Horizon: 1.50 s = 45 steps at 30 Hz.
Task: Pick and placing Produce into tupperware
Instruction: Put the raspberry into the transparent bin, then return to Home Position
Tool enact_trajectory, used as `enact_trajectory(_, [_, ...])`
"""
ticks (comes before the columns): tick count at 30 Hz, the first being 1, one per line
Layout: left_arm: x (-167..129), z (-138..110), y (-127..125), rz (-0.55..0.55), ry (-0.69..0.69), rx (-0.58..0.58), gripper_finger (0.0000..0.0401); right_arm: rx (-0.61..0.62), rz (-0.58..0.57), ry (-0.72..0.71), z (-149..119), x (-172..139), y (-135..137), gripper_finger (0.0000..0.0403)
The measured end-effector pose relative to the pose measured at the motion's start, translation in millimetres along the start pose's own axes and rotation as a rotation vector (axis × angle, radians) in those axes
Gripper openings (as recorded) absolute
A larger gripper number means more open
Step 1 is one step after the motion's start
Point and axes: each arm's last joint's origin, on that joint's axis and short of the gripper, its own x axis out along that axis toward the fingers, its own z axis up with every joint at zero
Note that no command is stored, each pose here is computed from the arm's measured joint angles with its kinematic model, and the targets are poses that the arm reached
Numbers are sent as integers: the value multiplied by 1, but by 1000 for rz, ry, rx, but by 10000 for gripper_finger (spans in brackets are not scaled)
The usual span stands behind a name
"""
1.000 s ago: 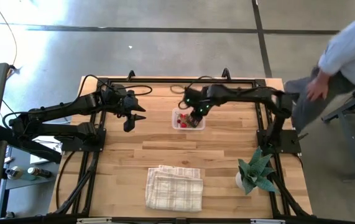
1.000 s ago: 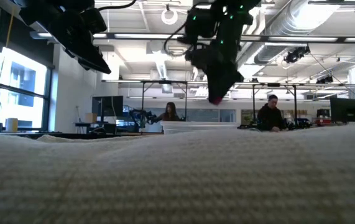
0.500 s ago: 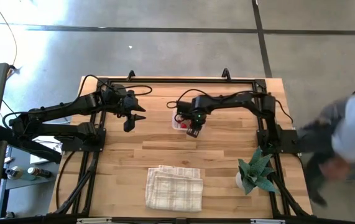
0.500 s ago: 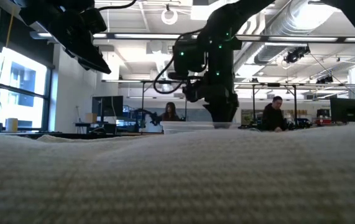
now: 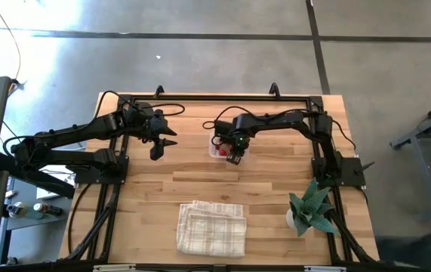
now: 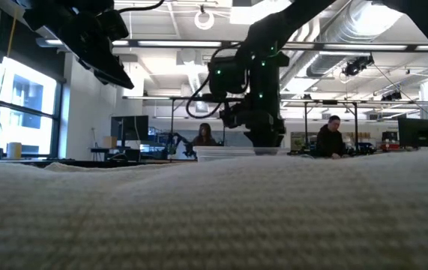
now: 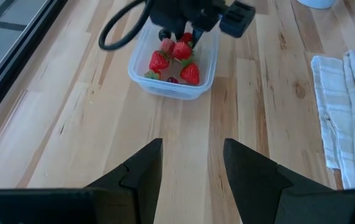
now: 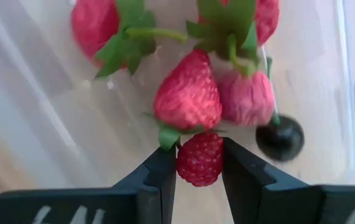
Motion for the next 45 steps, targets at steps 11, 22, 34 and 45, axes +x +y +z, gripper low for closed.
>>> enact_trajectory(11, [0,0,0,0,0,0,159,2,-3,4,1,4,-2,92])
enact_trajectory(22, [0,0,0,0,0,0,159,0,37,20,0,4,0,121])
enact_trajectory(34, [0,0,0,0,0,0,159,26,22,17,0,4,-1,153])
enact_trajectory(45, [0,0,0,0,0,0,159,65,35,-46,-7,-31,0,154])
